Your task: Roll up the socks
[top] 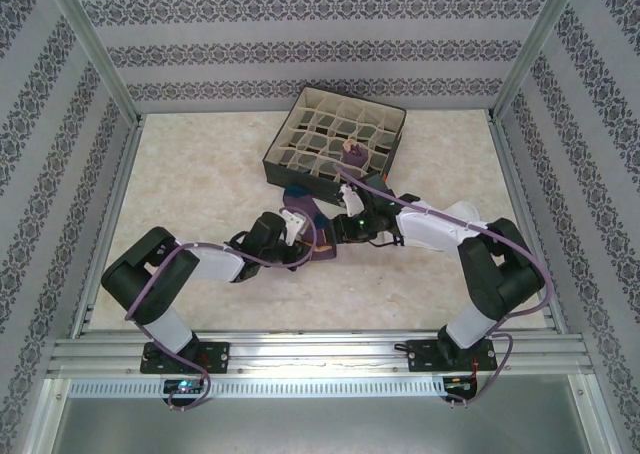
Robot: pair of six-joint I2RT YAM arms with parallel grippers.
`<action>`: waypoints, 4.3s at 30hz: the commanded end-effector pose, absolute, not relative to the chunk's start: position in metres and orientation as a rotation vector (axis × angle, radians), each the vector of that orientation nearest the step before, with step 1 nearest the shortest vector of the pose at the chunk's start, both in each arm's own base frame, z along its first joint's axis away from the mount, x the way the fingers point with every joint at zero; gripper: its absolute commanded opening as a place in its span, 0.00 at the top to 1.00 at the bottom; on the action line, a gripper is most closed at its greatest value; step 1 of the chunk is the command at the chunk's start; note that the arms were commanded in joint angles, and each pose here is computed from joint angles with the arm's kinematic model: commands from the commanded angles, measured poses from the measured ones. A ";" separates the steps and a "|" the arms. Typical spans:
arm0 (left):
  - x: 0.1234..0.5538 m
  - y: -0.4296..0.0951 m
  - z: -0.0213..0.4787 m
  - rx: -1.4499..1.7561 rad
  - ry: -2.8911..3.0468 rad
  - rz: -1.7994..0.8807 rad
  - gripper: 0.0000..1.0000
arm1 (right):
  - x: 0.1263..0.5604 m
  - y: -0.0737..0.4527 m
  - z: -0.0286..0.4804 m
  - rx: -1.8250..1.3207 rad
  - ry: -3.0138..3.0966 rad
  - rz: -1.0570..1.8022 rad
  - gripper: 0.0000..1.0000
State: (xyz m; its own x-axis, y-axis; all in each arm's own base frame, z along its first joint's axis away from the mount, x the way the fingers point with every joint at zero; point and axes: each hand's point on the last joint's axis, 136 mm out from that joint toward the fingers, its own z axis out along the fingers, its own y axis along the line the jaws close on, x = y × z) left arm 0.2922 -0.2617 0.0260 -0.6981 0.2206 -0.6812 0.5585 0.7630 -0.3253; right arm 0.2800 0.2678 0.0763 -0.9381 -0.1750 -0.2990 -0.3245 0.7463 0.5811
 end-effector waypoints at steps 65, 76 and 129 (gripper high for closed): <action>0.272 -0.282 0.028 1.787 1.602 0.008 1.00 | 0.247 0.248 -0.011 -0.458 3.161 0.821 0.66; 0.214 -0.292 0.065 1.657 1.951 -0.501 1.00 | 0.275 0.240 0.070 -0.325 2.803 1.030 0.57; 0.239 -0.265 0.073 1.047 2.060 -0.930 0.71 | 0.210 0.247 -0.006 -0.527 3.124 0.917 1.00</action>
